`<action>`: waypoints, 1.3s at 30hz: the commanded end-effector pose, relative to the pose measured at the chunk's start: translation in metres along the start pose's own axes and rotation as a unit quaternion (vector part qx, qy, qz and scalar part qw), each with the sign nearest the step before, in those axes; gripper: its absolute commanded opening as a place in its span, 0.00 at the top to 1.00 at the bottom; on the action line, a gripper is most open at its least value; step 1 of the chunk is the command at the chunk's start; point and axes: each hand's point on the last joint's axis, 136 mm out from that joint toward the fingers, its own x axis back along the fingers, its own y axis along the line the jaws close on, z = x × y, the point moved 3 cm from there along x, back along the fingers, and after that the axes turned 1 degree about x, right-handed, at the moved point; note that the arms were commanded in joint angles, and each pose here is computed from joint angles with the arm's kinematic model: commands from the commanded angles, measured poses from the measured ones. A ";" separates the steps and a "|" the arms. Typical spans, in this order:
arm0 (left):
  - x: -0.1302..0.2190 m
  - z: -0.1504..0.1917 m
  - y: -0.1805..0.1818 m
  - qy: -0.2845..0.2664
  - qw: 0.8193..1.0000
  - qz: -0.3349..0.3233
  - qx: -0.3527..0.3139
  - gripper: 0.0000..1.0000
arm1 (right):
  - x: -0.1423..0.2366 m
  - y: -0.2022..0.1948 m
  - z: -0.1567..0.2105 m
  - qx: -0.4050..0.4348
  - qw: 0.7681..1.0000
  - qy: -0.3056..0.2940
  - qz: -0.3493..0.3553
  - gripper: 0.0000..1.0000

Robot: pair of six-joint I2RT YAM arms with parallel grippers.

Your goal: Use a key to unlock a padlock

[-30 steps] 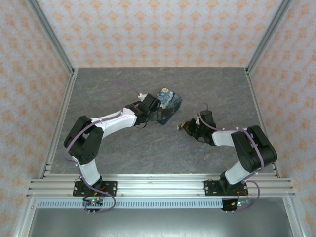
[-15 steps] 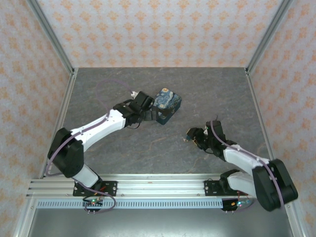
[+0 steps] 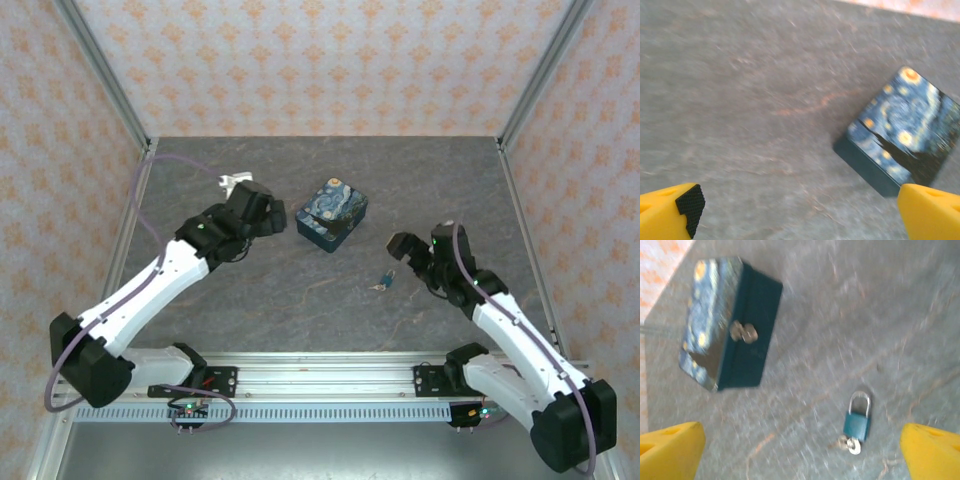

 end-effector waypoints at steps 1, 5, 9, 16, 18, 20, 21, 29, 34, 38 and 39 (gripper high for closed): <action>0.009 -0.018 0.040 -0.064 0.995 -0.074 -0.020 0.00 | 0.018 -0.006 -0.040 0.065 0.990 -0.078 0.096 0.01; 0.019 -0.033 0.064 -0.163 0.979 -0.117 -0.033 0.00 | 0.040 0.000 -0.092 0.115 0.959 -0.195 0.168 0.01; 0.016 -0.033 0.080 -0.195 0.970 -0.130 -0.066 0.00 | 0.054 -0.005 -0.127 0.166 0.904 -0.322 0.224 0.01; -0.023 -0.018 0.130 -0.204 0.961 -0.183 -0.026 0.00 | 0.026 -0.070 -0.137 0.151 0.880 -0.349 0.285 0.01; -0.036 -0.009 0.139 -0.200 0.960 -0.193 -0.024 0.00 | 0.016 -0.084 -0.136 0.137 0.881 -0.351 0.287 0.01; -0.049 -0.001 0.147 -0.197 0.960 -0.200 -0.023 0.00 | 0.005 -0.091 -0.133 0.135 0.883 -0.347 0.287 0.01; -0.056 0.004 0.150 -0.193 0.960 -0.200 -0.019 0.00 | -0.002 -0.095 -0.131 0.138 0.883 -0.343 0.289 0.01; -0.107 0.030 0.151 -0.181 0.969 -0.164 -0.042 0.00 | -0.047 -0.107 -0.119 0.191 0.884 -0.341 0.256 0.01; -0.133 0.031 0.150 -0.159 0.981 -0.106 -0.032 0.00 | -0.060 -0.110 -0.105 0.221 0.886 -0.358 0.196 0.01; -0.147 0.038 0.144 -0.148 0.985 -0.072 -0.045 0.00 | -0.073 -0.109 -0.101 0.237 0.892 -0.336 0.186 0.01; -0.149 0.040 0.140 -0.151 0.985 -0.059 -0.052 0.00 | -0.078 -0.106 -0.101 0.249 0.897 -0.318 0.182 0.01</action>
